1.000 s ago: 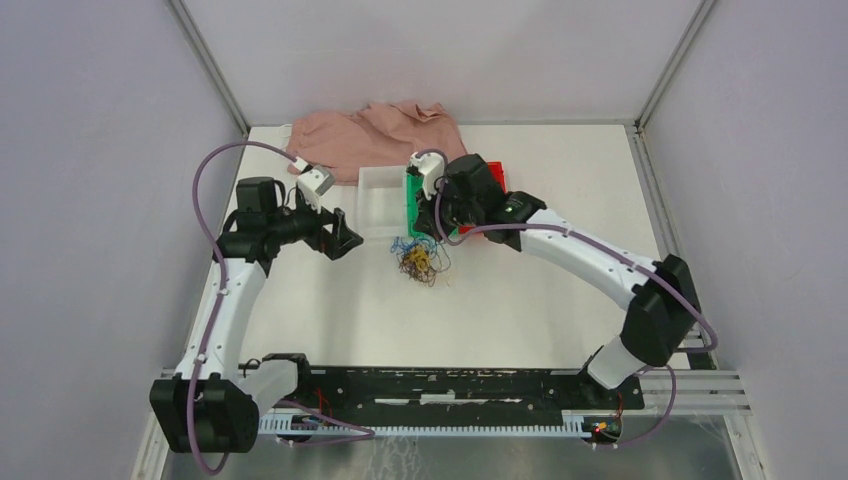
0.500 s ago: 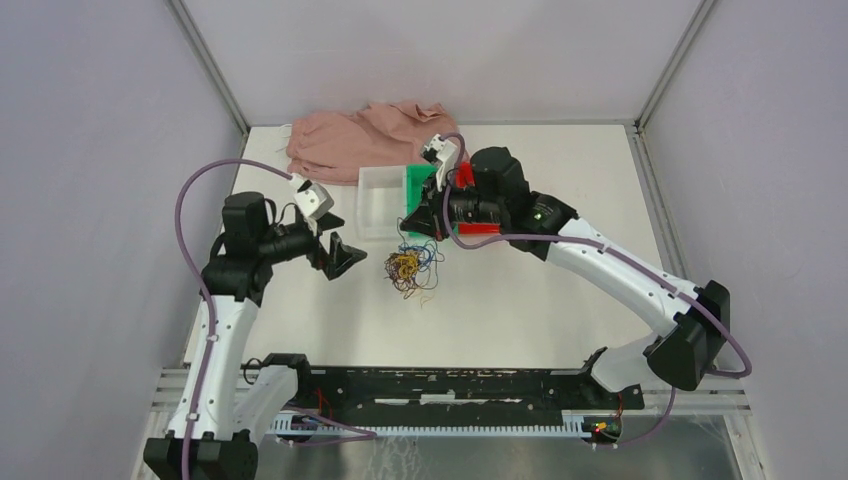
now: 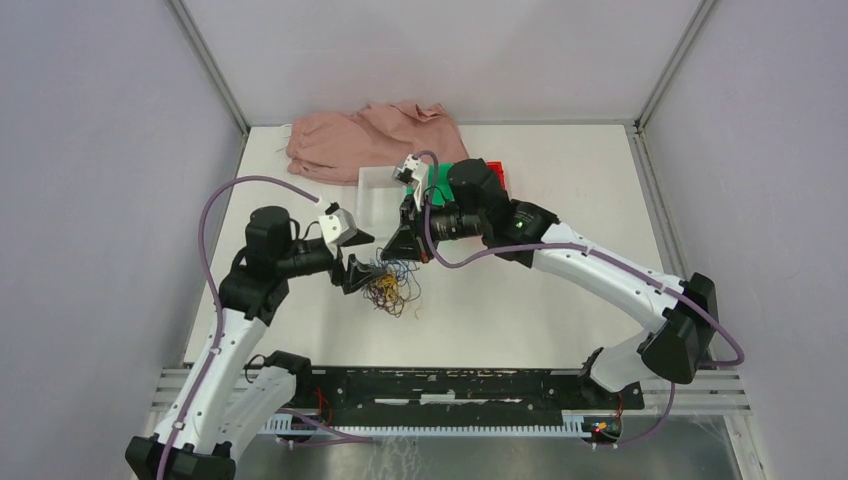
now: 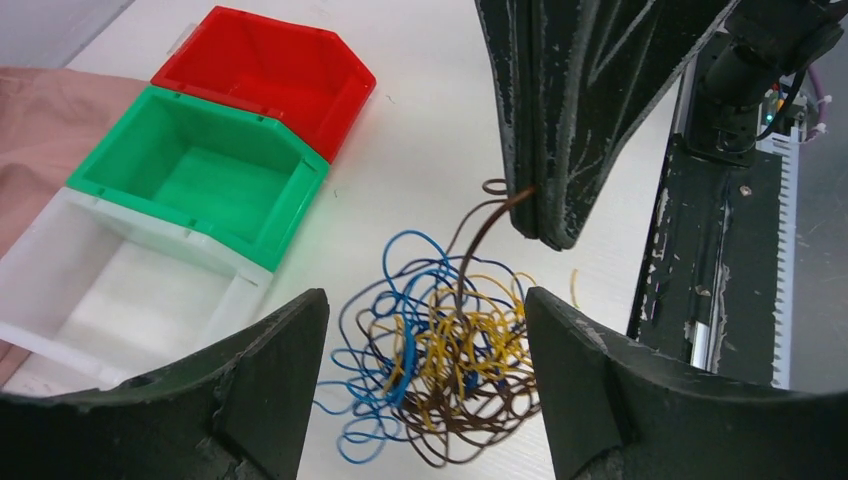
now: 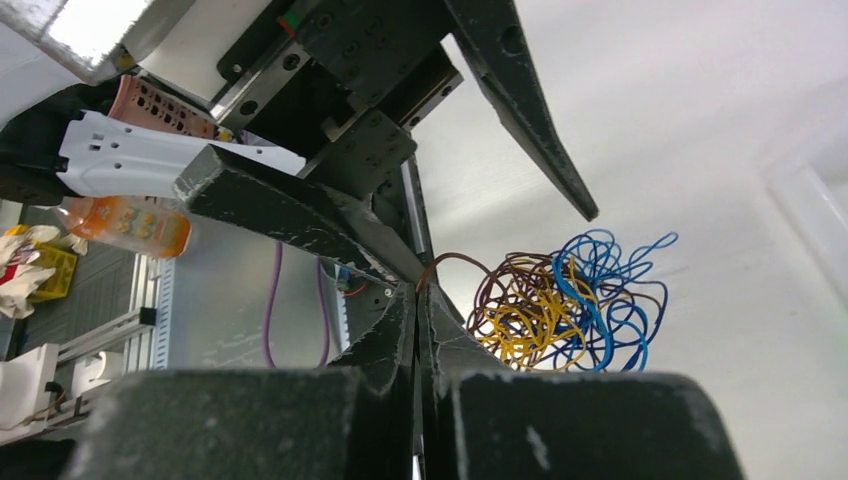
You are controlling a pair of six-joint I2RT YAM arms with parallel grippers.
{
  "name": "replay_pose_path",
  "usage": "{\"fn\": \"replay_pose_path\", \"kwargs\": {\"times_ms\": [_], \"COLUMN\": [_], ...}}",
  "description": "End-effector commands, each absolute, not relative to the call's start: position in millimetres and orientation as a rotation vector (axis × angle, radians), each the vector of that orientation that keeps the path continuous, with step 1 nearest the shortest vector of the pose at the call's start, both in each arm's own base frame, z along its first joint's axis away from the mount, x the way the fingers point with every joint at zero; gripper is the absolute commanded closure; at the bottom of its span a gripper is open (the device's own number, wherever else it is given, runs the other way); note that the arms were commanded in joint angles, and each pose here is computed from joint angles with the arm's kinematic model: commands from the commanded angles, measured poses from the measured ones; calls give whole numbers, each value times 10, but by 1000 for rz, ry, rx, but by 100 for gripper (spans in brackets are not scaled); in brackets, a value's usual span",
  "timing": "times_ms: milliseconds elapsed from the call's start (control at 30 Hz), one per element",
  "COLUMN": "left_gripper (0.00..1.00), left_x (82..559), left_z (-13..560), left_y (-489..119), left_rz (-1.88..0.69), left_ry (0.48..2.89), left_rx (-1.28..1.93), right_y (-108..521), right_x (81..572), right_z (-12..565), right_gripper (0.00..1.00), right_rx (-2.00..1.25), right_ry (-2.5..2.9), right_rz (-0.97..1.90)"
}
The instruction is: Untangle the cables
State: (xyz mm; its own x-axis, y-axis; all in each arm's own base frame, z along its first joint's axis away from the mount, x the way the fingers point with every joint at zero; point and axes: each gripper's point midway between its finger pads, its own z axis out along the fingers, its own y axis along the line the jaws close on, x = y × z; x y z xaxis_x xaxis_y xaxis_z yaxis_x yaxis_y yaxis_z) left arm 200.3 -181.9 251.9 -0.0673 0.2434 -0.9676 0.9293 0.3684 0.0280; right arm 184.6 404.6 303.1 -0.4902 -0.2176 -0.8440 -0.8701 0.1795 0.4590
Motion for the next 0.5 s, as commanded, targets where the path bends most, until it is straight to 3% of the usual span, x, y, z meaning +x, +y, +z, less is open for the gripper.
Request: {"fn": "replay_pose_path", "kwargs": {"times_ms": [0,67,133,233,400,467], "left_gripper": [22,25,34,52,92,97], "left_x": [1988,1968,1933,1901,1864,1870], "left_z": [2651,2648,2648,2661,2750,2785], "left_y": [-1861,-1869,-1888,-1917,-1946,-1944], "left_rz": [-758,-762,-776,-805,-844,-846], "left_ry": [1409,1395,1371,1357,1344,1350], "left_rx": [1159,1172,1195,1210,1210,1191], "right_y": [4159,4173,4196,4221,4259,4262], "right_x": [1695,1659,1617,1565,1530,1509], "right_z": [3429,3448,3471,3499,3482,3475], "right_gripper": [100,100,100,100,100,100], "right_rx": [-1077,-1083,-1088,-1088,-1061,-1047], "right_ry": [1679,1669,1655,1642,1642,1642], "right_rz": [1430,1441,1459,1486,1530,1556]}}
